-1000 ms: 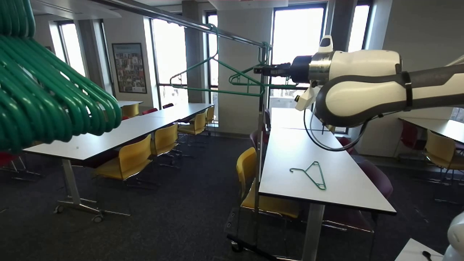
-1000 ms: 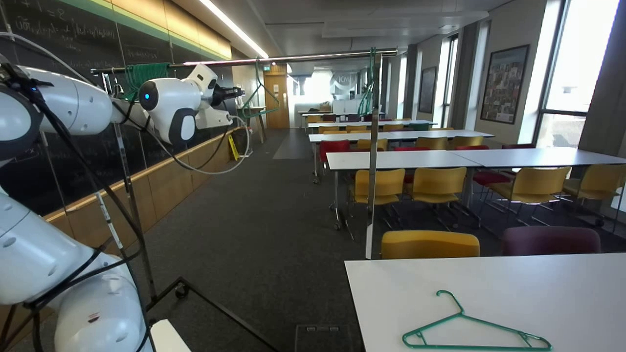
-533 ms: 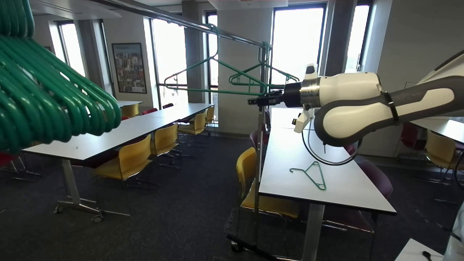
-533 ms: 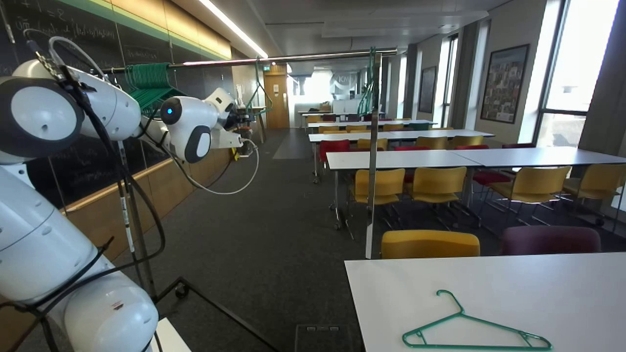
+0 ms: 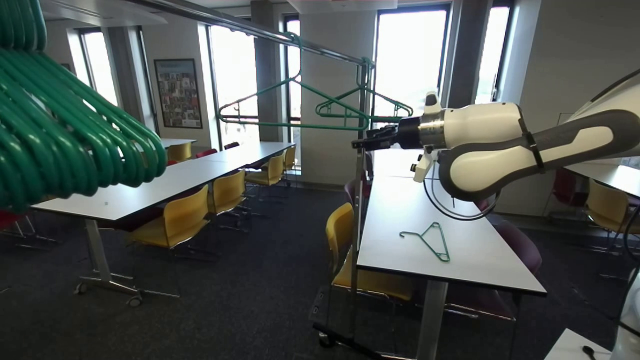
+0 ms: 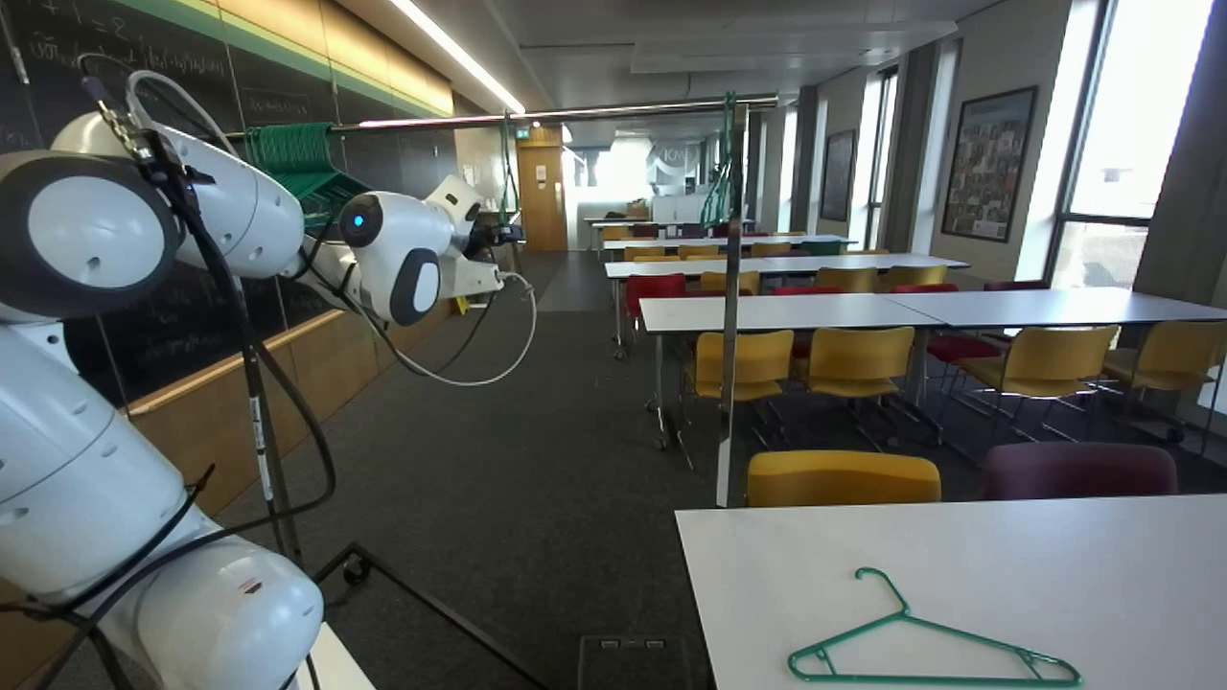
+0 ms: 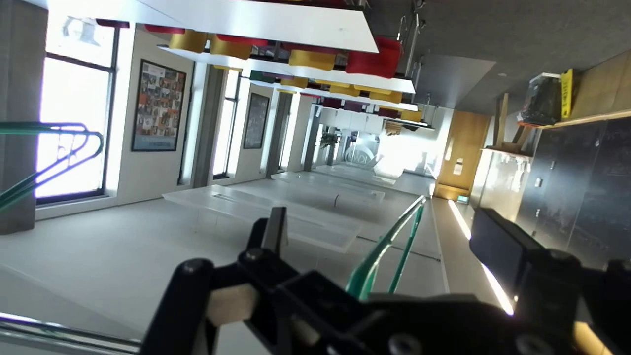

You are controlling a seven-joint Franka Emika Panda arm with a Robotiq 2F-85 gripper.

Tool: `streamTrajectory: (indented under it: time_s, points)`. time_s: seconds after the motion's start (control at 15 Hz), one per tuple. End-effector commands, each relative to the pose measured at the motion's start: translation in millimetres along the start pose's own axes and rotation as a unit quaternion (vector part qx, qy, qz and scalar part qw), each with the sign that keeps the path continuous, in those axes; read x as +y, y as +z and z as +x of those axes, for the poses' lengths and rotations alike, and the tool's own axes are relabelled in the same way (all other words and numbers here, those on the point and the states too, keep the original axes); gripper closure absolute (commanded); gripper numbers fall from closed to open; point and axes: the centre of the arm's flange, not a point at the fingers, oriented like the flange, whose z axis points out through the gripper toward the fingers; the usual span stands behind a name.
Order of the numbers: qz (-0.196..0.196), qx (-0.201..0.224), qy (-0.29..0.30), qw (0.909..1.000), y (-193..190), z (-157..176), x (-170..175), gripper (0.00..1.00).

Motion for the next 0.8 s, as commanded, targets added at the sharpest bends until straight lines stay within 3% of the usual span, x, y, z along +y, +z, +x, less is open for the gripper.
streamTrajectory:
  time_s: [0.0, 0.07, 0.13, 0.27, 0.73]
  points:
    - [-0.013, 0.019, -0.026, 0.9994, -16.6, -6.5, 20.8, 0.0]
    - [-0.005, 0.027, -0.021, 0.9994, -18.2, -6.7, 24.1, 0.25]
    - [0.002, 0.031, -0.014, 0.9994, -19.0, -6.2, 26.0, 0.26]
    - [0.019, 0.045, -0.007, 0.9988, -20.6, -4.0, 25.6, 0.4]
    - [0.06, 0.073, 0.007, 0.9955, -31.3, 4.5, 28.3, 0.93]
